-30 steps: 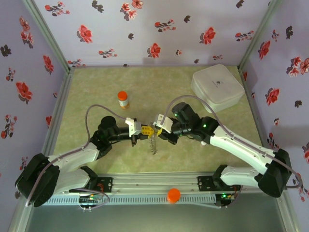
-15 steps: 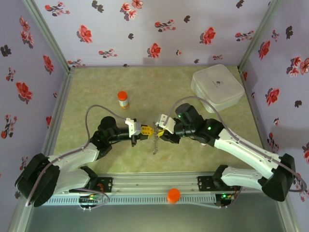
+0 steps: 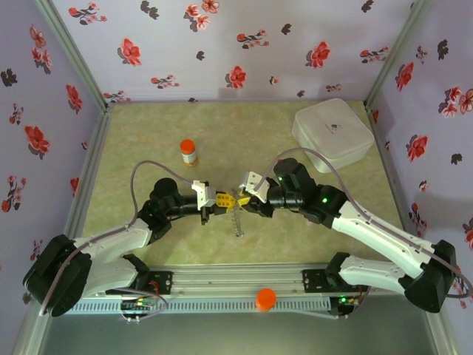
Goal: Put the keys on the keyring
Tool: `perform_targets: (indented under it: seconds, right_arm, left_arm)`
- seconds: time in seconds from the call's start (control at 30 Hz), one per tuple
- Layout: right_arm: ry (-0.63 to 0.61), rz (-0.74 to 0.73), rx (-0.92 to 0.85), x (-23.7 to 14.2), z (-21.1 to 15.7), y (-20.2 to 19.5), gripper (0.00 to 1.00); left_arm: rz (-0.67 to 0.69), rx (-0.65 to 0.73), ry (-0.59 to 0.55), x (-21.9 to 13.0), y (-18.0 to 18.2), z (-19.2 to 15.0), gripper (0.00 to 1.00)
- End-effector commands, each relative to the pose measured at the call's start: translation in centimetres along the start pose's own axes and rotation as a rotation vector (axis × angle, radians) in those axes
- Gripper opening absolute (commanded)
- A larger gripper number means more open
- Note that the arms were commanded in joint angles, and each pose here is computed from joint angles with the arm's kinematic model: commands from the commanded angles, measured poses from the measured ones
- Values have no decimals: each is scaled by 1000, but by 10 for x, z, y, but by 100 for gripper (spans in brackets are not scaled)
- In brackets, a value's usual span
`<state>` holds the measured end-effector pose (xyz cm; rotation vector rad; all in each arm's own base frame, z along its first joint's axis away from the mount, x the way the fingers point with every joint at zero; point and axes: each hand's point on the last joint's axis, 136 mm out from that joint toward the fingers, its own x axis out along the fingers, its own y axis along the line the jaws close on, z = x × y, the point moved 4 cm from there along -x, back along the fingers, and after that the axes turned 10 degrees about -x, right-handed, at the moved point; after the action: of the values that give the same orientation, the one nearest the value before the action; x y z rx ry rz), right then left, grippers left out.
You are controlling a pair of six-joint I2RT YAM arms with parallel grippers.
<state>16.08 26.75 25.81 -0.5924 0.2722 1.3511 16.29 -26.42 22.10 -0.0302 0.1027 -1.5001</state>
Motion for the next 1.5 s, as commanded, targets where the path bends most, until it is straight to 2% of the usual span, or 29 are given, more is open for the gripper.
perform_targets:
  seconds: [0.0, 0.3, 0.53, 0.57, 0.6, 0.67, 0.8, 1.03, 1.3, 1.47]
  right_arm:
    - [-35, 31, 14, 6, 5, 3, 23]
    - [-13, 65, 22, 12, 1, 5, 16]
    - [-12, 97, 18, 13, 3, 8, 0]
    - [-11, 100, 15, 13, 3, 8, 0]
    - [-6, 101, 12, 13, 3, 8, 0]
    - [17, 93, 0, 10, 3, 7, 0]
    - [115, 85, -40, 3, -3, 3, 0]
    - [250, 122, -80, 8, -10, 3, 0]
    - [254, 143, -105, 20, 0, 2, 0]
    - [208, 160, -108, 21, 12, 3, 0]
  left_arm:
    - [-37, 41, -49, 1, -5, 13, 0]
    - [-37, 43, -51, 1, -5, 14, 0]
    - [-23, 38, -50, 0, -4, 13, 0]
    - [-12, 31, -49, 1, -2, 12, 5]
    - [1, 24, -44, 1, 0, 11, 15]
    - [32, 19, -23, 1, 4, 7, 20]
    - [40, 14, 51, 4, 7, -2, 19]
    - [37, 12, 78, 4, 8, -4, 18]
    - [23, 16, 76, 4, 5, -4, 18]
    - [22, 23, 79, 3, 5, -4, 13]
